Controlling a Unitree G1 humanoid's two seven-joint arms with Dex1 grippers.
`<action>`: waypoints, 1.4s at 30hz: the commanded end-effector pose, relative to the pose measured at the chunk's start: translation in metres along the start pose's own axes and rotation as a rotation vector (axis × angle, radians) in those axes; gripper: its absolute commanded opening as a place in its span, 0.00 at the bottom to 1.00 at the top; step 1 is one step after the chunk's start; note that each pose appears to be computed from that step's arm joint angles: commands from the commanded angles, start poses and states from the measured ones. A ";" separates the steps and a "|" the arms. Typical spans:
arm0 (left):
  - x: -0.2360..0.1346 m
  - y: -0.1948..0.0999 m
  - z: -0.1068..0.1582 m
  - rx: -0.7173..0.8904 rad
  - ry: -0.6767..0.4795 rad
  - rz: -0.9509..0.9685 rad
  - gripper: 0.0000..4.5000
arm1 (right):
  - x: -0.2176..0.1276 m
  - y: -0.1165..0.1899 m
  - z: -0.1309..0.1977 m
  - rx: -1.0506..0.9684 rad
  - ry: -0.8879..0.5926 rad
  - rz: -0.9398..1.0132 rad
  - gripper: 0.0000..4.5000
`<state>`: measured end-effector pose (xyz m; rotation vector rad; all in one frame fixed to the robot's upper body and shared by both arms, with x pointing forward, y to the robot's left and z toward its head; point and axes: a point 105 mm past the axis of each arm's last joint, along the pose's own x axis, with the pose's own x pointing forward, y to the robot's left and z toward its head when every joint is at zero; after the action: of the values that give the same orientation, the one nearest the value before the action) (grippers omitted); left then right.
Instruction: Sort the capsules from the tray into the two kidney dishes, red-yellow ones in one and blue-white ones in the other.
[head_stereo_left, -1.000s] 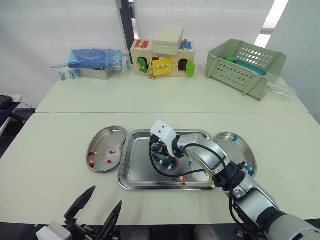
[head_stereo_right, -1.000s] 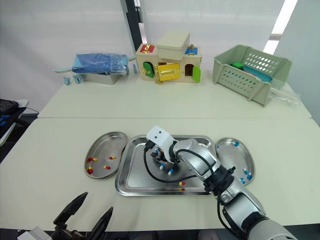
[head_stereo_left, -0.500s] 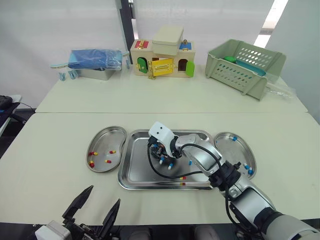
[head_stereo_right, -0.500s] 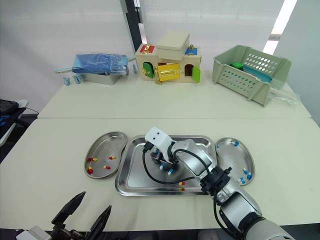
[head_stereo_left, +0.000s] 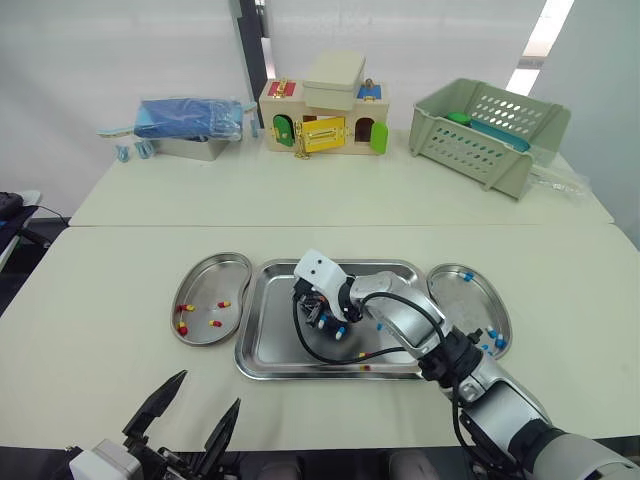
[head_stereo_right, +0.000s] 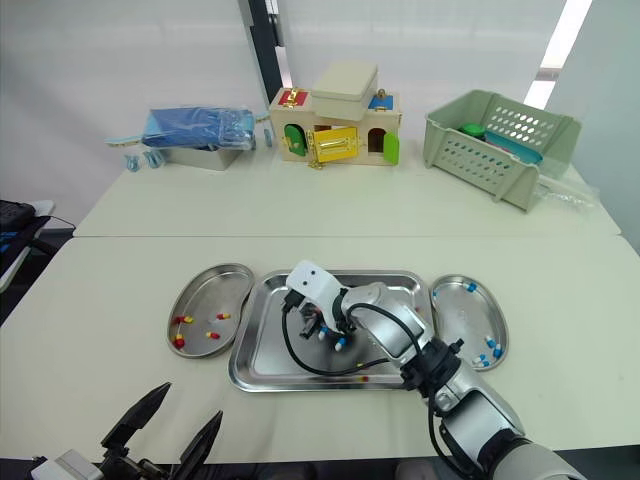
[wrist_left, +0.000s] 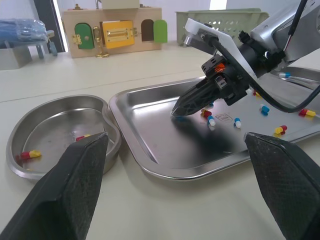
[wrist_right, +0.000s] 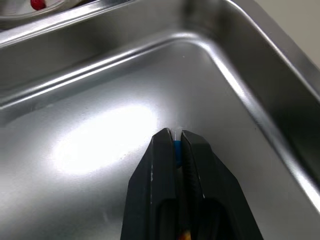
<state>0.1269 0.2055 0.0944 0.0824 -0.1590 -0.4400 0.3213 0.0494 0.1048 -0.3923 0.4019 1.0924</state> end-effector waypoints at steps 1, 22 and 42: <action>0.004 -0.005 0.008 0.017 -0.028 -0.065 1.00 | -0.027 0.004 0.033 -0.022 -0.191 0.072 0.00; 0.025 -0.032 0.019 0.049 -0.158 -0.584 1.00 | -0.239 -0.054 -0.085 -0.020 -0.049 -0.226 0.00; 0.036 -0.030 0.021 0.038 -0.179 -0.538 1.00 | -0.248 -0.067 -0.117 0.008 0.029 -0.294 0.00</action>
<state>0.1421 0.1636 0.1118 0.1167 -0.3061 -0.9882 0.2670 -0.2235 0.1267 -0.4080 0.3838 0.8020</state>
